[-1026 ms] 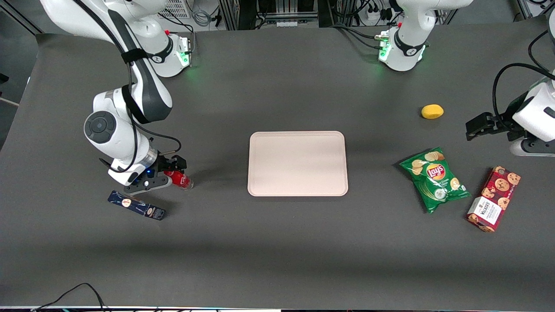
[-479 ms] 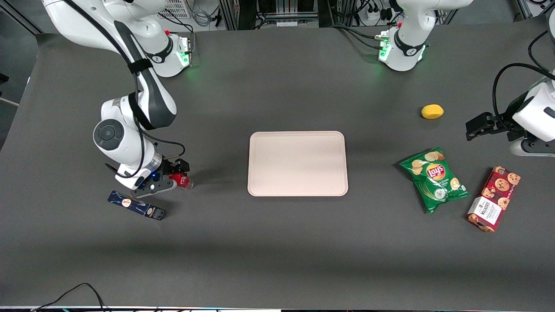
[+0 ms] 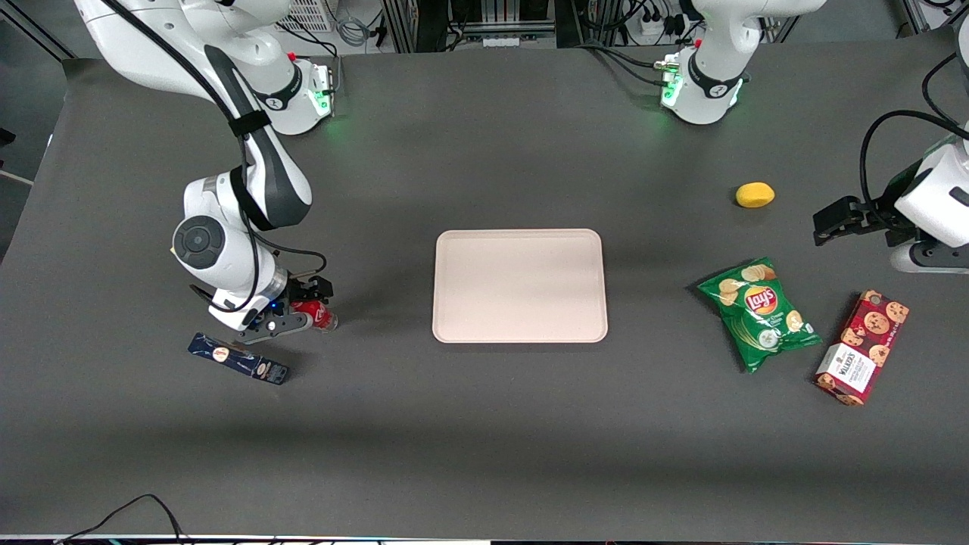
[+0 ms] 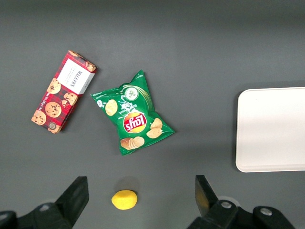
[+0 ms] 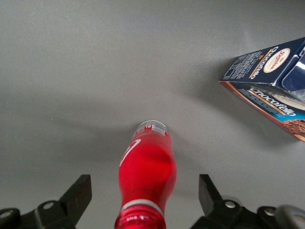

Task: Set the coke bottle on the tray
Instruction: 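Close the right gripper on the red bottle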

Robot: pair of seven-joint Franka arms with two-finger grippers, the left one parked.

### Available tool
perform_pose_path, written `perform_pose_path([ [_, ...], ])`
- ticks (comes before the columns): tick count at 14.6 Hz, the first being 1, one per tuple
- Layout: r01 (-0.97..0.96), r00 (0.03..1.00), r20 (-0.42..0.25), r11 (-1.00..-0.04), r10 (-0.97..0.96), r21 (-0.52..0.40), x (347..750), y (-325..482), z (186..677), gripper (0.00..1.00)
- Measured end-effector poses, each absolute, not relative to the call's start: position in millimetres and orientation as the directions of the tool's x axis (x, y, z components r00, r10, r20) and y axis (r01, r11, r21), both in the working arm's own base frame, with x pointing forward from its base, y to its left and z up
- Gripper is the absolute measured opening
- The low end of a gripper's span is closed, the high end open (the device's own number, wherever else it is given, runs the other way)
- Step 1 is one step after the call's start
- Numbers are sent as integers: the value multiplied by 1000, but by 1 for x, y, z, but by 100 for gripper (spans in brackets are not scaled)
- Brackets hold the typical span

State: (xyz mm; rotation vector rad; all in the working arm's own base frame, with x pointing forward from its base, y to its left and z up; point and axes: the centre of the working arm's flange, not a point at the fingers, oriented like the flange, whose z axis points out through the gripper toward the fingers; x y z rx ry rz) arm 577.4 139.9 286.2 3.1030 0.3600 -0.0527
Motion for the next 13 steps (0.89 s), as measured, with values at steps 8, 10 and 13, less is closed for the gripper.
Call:
perform_pose_path([
  [8, 229, 973, -36, -973, 229, 13, 577, 140, 286, 73],
  [10, 227, 973, -33, -974, 227, 11, 578, 140, 288, 51],
  [13, 225, 974, -31, -974, 224, 9, 578, 140, 289, 51],
])
